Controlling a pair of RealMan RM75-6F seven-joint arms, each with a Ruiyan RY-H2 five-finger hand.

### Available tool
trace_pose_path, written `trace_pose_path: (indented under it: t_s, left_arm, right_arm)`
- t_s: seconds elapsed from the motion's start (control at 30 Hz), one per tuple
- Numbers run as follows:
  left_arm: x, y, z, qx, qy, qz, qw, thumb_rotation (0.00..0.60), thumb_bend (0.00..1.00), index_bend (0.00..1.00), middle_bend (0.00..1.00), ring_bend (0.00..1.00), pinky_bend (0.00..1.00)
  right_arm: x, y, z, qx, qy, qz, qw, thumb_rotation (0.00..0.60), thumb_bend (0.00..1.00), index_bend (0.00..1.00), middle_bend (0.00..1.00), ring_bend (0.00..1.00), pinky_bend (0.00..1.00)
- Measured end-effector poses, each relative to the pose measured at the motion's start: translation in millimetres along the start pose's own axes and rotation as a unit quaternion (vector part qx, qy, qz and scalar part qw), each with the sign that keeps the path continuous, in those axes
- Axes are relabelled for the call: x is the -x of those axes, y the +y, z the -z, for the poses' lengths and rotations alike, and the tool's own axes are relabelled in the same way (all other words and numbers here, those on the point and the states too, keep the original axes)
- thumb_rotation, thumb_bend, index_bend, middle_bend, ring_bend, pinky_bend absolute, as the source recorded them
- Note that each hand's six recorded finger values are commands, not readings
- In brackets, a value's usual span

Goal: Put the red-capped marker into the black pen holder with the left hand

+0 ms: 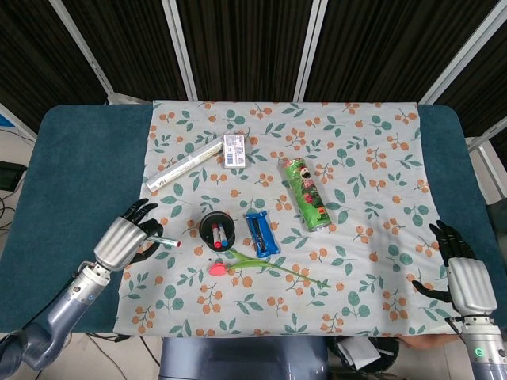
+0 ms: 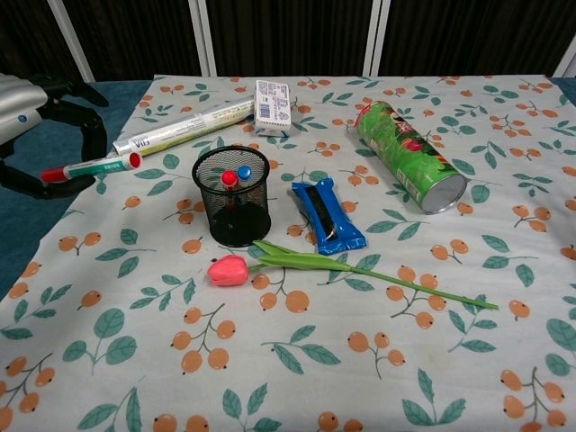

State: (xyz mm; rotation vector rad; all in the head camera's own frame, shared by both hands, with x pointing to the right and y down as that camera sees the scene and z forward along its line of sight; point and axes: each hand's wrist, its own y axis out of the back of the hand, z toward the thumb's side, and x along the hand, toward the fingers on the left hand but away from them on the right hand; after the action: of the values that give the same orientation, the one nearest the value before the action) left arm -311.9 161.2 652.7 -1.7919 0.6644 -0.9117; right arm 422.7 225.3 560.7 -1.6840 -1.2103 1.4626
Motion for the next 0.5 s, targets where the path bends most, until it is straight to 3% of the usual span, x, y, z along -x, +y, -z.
trace_pose_path:
  t_s: [0.5]
  left_arm:
    - [-4.6,0.5,-1.7,0.025,0.005,-0.002,0.9997,0.6,0.35,0.53,0.54,0.16,0.15]
  right_arm:
    - [0.6,-0.2,0.8,0.003,-0.003,-0.001,1.0,0.6,0.18,0.0,0.0,0.0,0.18]
